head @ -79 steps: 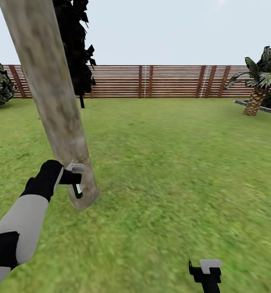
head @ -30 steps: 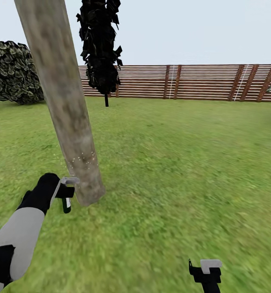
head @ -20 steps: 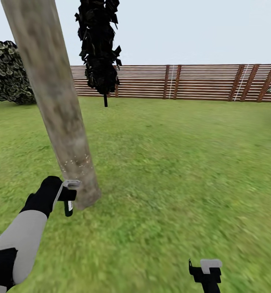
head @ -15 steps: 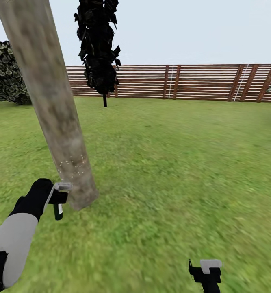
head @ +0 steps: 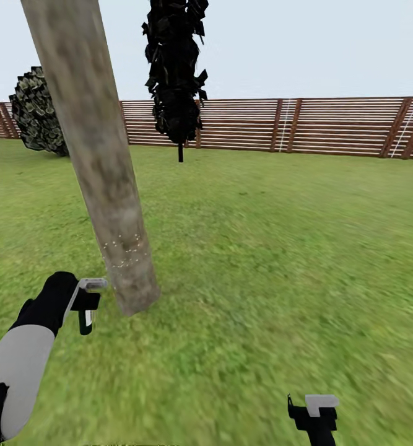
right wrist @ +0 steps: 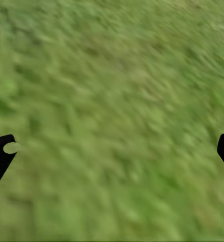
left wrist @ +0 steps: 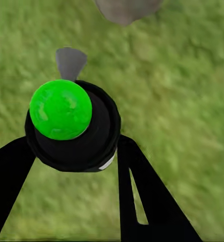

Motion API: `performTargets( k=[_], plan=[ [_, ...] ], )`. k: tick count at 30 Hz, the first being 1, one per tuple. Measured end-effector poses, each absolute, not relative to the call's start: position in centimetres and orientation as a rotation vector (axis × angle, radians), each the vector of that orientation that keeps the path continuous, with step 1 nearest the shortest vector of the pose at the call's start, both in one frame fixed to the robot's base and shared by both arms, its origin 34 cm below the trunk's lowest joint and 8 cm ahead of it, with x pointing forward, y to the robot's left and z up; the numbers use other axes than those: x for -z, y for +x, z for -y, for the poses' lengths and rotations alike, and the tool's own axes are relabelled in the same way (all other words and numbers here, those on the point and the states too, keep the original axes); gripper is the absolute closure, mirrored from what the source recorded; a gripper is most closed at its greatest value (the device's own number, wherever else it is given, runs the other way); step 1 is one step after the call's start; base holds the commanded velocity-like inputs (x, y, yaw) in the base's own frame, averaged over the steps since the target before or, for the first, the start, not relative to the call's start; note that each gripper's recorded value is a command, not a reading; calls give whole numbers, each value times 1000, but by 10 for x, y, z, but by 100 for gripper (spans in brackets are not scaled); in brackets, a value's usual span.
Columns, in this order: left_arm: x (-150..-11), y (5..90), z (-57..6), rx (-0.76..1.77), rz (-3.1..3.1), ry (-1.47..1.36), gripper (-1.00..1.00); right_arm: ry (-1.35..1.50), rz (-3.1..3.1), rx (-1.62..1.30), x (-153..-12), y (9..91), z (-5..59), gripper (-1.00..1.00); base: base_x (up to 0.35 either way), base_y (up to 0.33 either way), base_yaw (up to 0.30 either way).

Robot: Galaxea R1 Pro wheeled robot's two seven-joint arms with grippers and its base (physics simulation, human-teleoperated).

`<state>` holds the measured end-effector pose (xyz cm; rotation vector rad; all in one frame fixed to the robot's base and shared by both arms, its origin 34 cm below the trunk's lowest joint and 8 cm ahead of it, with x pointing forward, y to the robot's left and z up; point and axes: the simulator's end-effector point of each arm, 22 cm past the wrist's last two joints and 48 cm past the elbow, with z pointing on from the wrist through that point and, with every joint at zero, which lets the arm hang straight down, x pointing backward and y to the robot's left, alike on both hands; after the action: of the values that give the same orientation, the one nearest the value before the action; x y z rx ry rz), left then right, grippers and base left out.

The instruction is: In the garden, pick up the pesticide atomizer on the floor and spray pesticide onto both trees until each tree trunk is fully covered.

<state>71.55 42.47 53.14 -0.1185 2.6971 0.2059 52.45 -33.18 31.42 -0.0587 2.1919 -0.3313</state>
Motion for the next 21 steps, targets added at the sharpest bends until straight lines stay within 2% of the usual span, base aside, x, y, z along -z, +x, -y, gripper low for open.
performTargets(
  k=[6,12,21],
  plan=[
    [-526,714,-416,-190,-2704,-107,100,-59,-2191,332,-315,524,332,-100,172,-44,78],
    [-529,716,-415,-191,-2696,-104,100,-59,-2191,333,-315,524,333,-100,249,-162,1],
    [-530,717,-416,-193,-2692,-107,100,-60,-2191,332,-314,525,332,-100,-120,-230,0]
  ],
)
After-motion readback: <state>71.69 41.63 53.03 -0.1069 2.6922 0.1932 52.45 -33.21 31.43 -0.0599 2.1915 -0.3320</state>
